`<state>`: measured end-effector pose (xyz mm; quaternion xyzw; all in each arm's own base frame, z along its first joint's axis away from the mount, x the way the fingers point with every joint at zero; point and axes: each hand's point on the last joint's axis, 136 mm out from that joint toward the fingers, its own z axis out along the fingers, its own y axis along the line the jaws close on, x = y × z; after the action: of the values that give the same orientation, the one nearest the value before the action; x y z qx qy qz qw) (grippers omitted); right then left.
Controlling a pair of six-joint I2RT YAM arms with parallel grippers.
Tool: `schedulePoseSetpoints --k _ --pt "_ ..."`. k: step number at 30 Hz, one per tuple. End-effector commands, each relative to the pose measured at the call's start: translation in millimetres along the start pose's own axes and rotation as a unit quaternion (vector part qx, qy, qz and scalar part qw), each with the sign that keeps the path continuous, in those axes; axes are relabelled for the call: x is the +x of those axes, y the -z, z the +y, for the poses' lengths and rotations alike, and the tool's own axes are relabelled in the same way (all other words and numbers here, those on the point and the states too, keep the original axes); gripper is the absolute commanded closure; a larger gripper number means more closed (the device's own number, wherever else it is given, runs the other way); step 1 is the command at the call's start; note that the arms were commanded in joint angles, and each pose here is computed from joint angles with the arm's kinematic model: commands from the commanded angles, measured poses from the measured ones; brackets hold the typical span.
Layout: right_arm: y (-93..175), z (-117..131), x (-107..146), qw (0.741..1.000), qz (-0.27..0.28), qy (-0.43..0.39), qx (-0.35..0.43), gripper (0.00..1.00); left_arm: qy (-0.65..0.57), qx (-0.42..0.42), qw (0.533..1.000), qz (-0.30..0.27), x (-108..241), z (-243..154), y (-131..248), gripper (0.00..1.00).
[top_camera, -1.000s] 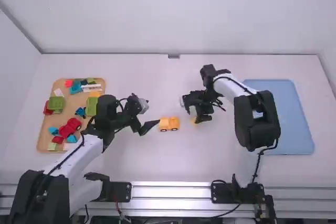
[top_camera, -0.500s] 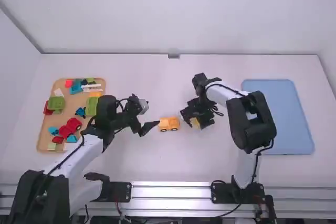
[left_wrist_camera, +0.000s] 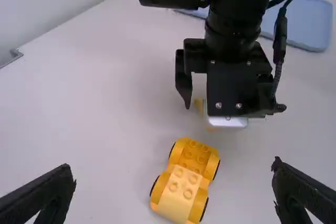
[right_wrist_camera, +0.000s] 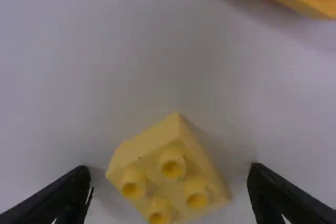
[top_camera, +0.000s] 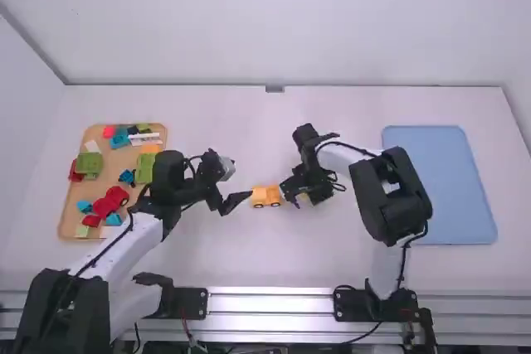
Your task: Assemble lego blocks to make yellow taxi
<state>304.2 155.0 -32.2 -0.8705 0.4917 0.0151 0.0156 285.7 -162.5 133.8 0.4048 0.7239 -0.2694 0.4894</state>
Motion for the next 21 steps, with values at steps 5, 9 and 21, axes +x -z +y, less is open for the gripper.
schedulePoseSetpoints --k 5,9,21 --pt "-7.5 9.3 -10.1 0.998 0.013 -0.067 -0.014 0.33 0.004 0.013 1.000 0.002 4.5 -5.1 0.1 0.01" --pt "-7.5 7.2 -10.7 0.992 0.011 -0.127 -0.010 0.46 0.004 0.013 1.000 0.002 4.4 -4.9 0.2 0.01" --pt "-8.0 5.0 -23.5 0.960 0.000 -0.281 -0.007 0.65 0.003 0.004 1.000 0.007 6.2 -2.3 -0.1 0.01"
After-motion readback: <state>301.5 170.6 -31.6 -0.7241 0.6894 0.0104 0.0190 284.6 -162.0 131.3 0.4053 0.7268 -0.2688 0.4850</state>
